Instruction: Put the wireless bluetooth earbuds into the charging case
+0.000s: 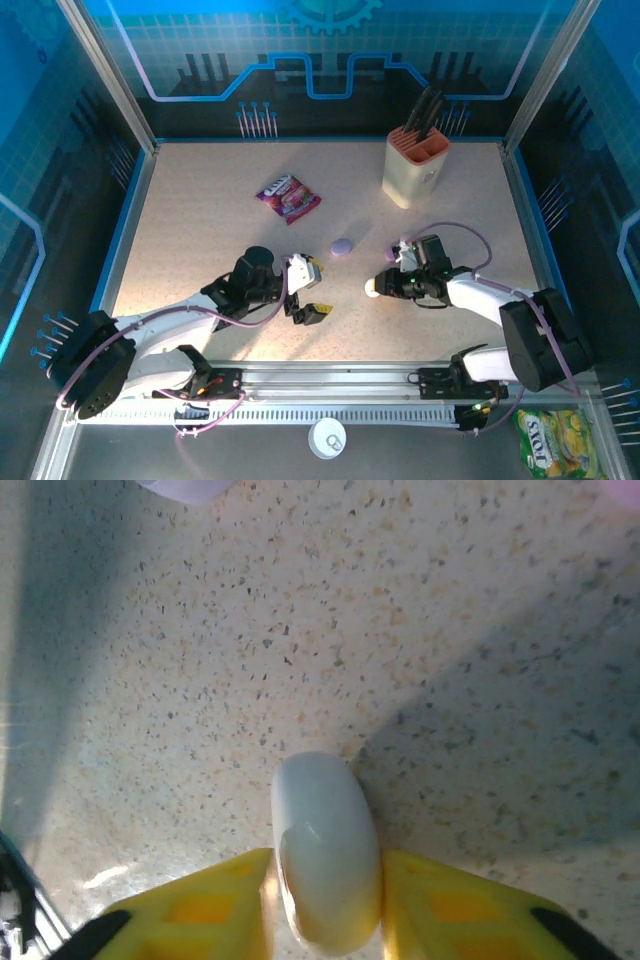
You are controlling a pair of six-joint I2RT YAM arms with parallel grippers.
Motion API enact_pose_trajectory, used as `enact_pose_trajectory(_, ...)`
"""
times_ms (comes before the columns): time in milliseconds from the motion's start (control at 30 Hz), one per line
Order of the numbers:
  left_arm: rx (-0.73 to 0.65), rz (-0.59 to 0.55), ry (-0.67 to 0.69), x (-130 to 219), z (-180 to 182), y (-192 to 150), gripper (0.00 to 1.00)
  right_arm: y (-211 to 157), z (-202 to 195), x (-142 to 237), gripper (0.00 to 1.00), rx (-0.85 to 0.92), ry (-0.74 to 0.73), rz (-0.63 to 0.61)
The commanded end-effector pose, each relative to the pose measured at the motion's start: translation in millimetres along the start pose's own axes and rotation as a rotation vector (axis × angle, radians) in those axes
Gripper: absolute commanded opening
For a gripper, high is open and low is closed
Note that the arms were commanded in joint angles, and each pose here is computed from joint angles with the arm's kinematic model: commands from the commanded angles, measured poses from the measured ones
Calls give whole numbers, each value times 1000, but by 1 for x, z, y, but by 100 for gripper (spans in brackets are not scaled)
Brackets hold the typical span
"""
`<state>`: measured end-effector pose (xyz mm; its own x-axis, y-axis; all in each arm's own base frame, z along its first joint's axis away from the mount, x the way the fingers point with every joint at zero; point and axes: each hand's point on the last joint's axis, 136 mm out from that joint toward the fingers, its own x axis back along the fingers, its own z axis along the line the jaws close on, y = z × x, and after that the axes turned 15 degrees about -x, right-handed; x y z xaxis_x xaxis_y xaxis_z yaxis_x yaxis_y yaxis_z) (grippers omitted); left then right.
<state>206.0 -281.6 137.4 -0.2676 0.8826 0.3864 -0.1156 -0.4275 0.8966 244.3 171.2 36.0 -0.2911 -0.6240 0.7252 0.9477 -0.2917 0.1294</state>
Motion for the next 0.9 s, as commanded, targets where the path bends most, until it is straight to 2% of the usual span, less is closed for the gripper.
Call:
enact_pose_trajectory(0, -6, -7, 12, 1, 5, 12, 99, 13, -1, 6, 43, 10, -6, -63)
enact_pose_trajectory(100, 46, 30, 102, 2, 21, 5, 98, 27, 1, 24, 56, 55, -45, -152)
enact_pose_trajectory(200, 84, 69, 272, 13, 48, 0, 96, 46, 8, 49, 71, 136, -94, -265)
enact_pose_trajectory(300, 84, 74, 416, 31, 71, -3, 99, 70, 16, 83, 80, 240, -161, -424)
enact_pose_trajectory(367, 133, 101, 495, 49, 91, -11, 99, 88, 19, 108, 85, 320, -231, -545)
enact_pose_trajectory(467, 188, 146, 650, 81, 122, -31, 99, 112, 11, 132, 90, 431, -356, -719)
enact_pose_trajectory(567, 251, 187, 833, 115, 150, -59, 99, 129, 1, 138, 96, 528, -434, -844)
enact_pose_trajectory(767, 272, 214, 1027, 154, 170, -91, 99, 149, -15, 125, 100, 518, -390, -947)
enact_pose_trajectory(867, 320, 189, 1056, 160, 177, -108, 99, 160, -27, 123, 100, 508, -412, -990)
